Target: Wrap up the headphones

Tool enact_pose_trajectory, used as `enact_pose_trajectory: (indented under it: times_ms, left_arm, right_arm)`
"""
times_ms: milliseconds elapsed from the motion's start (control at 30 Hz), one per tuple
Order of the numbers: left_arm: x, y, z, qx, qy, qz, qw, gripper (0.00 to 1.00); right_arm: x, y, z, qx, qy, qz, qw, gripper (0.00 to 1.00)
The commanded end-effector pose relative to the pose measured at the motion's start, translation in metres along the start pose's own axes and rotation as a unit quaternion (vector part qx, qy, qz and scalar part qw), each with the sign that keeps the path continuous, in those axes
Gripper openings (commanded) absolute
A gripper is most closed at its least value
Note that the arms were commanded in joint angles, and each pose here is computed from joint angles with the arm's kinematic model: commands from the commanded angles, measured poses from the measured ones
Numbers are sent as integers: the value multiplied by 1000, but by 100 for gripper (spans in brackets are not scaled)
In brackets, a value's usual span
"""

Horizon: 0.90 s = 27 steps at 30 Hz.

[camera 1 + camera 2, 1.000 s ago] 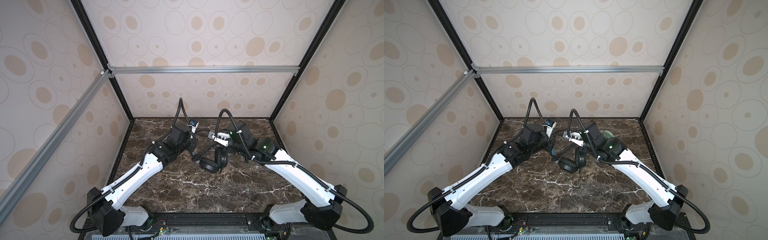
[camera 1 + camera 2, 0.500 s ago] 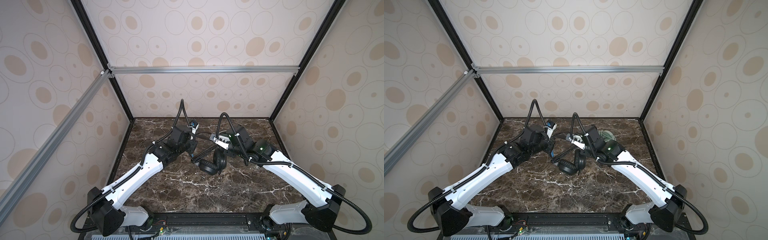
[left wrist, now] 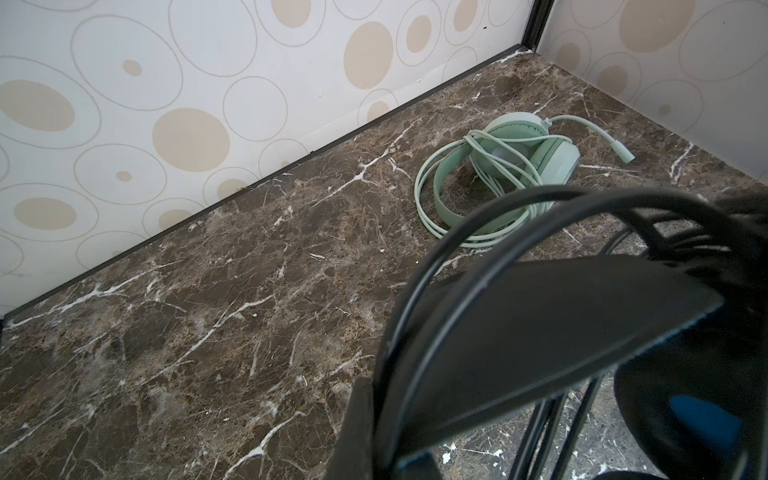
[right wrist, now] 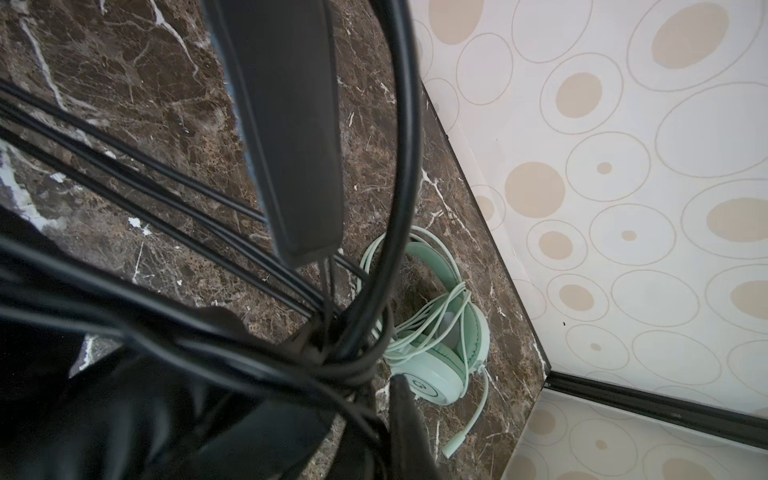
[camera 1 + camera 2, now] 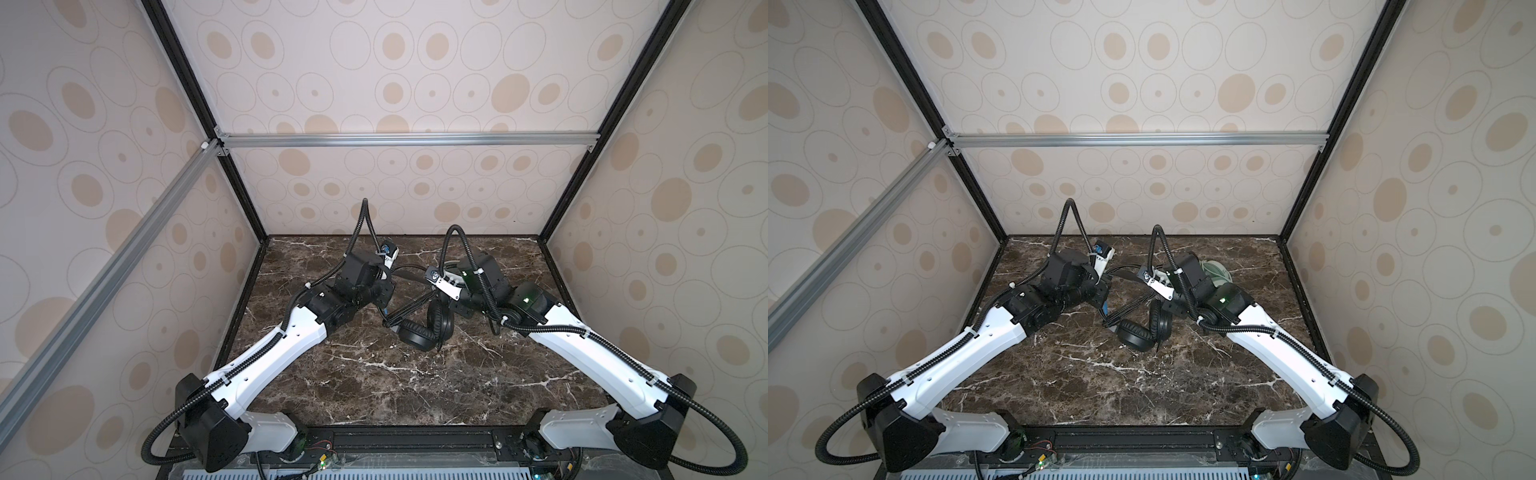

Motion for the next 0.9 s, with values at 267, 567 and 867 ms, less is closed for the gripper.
enact_pose_trajectory:
  times_ms: [267, 567, 867]
  left_arm:
    - [3, 11, 13, -20, 1, -2, 1000, 0]
    - [5, 2, 10, 10, -3, 7, 1000, 0]
    - [4, 0, 5, 28, -3, 4, 1000, 0]
  right_arm:
    - [-4, -8, -11, 11, -37, -5, 999, 22]
    - [1, -10, -17, 7, -45, 4, 999, 35]
    - [3, -12, -28, 4, -65, 8, 998, 56]
Point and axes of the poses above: each gripper's point midway between its finger pads, its own y axis back along the fingers, its own x axis along the line the jaws close on, z = x × y, the point moved 4 cm from there along y, back along the fingers, and after that the axes turned 9 degrees about -y, right-handed, at the moved point
